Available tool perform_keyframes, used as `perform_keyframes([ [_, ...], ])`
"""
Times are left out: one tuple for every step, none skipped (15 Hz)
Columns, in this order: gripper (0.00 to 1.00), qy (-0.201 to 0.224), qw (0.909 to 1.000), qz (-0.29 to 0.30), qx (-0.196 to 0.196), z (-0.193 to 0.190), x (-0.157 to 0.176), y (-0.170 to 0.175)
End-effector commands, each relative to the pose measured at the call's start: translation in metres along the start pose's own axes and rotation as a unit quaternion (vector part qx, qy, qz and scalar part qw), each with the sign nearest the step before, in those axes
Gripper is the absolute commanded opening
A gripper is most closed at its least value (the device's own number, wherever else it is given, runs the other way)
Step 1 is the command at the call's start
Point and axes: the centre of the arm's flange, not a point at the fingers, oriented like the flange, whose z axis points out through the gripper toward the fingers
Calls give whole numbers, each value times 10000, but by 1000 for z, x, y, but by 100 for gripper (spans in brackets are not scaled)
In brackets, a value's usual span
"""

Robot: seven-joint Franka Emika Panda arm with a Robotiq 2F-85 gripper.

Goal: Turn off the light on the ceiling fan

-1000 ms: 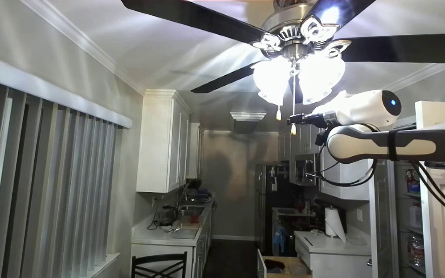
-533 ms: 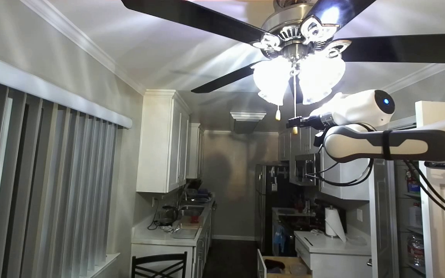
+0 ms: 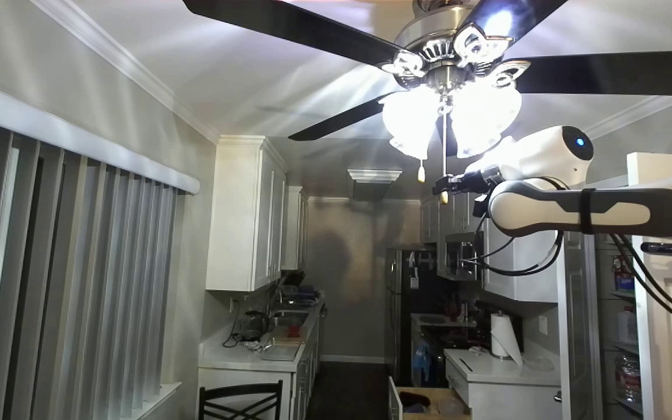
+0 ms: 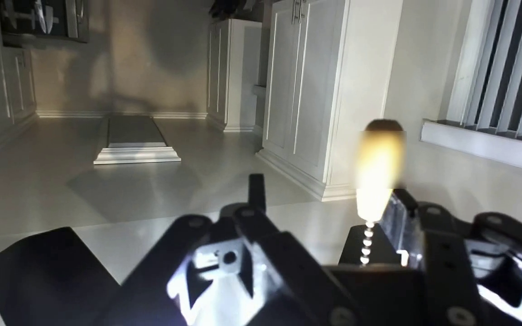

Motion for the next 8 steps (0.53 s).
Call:
perform_keyframes([
  [34,-78,9999,-81,131,3,7,-1],
  [26,-80,9998,-95,142,2,6,-3],
  [20,-84,9998,-101,153,2,6,-3],
  [13,-83,9998,-99,164,1,6,-4],
  [7,-74,9998,-95,172,0,6,-4],
  [2,-69,9998,-88,178,-1,7,-3],
  [2,-70,9998,-82,180,-2,7,-2],
  [0,-69,9998,-75,178,-2,6,-1],
])
